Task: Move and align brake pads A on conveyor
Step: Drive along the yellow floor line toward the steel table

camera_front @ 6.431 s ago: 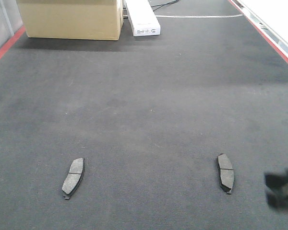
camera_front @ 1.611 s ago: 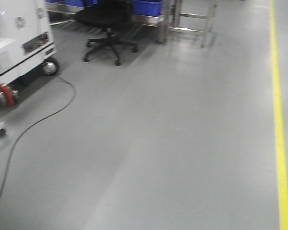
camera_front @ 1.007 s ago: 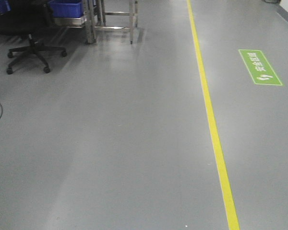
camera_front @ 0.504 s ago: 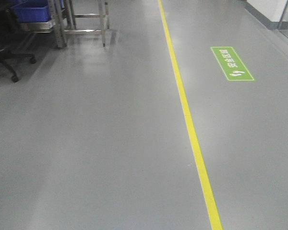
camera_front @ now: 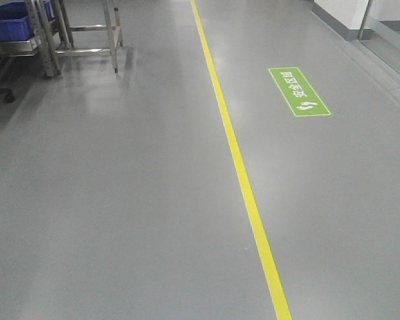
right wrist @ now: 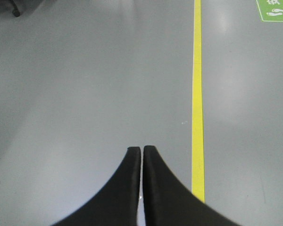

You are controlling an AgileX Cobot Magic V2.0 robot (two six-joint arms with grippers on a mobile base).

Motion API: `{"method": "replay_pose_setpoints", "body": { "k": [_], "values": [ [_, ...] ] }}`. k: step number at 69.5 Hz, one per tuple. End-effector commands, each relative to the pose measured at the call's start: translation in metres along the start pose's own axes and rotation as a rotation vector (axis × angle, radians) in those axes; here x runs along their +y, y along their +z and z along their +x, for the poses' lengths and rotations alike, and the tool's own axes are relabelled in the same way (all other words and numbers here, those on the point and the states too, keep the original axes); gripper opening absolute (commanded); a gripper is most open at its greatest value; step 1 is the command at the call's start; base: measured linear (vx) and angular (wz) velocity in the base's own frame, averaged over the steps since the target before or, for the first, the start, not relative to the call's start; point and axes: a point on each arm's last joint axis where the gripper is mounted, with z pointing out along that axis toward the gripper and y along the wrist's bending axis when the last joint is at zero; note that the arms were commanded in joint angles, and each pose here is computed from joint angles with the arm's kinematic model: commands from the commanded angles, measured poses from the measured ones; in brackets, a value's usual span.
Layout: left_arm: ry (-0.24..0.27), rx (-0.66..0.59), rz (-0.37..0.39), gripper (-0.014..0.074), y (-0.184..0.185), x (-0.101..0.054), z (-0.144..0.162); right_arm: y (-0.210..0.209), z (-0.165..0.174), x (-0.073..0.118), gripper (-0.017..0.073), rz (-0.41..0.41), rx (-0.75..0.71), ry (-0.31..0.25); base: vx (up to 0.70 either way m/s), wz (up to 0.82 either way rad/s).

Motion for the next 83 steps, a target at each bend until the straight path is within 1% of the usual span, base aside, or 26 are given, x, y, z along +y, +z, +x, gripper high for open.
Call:
{"method": "replay_pose_setpoints", "body": {
  "k": [1, 83],
  "values": [
    [-0.006, -0.081, 0.015, -0.0006, -0.0042, -0.0025, -0.0130, -0.0037, -0.0131, -0.0006, -0.0006, 0.012, -0.080, -0.008, 0.37, -0.10],
    [-0.006, -0.079, 0.015, -0.0006, -0.0042, -0.0025, -0.0129, -0.0037, -0.0127, -0.0006, -0.0006, 0.011, -0.076, -0.008, 0.45, -0.07]
  ]
}}
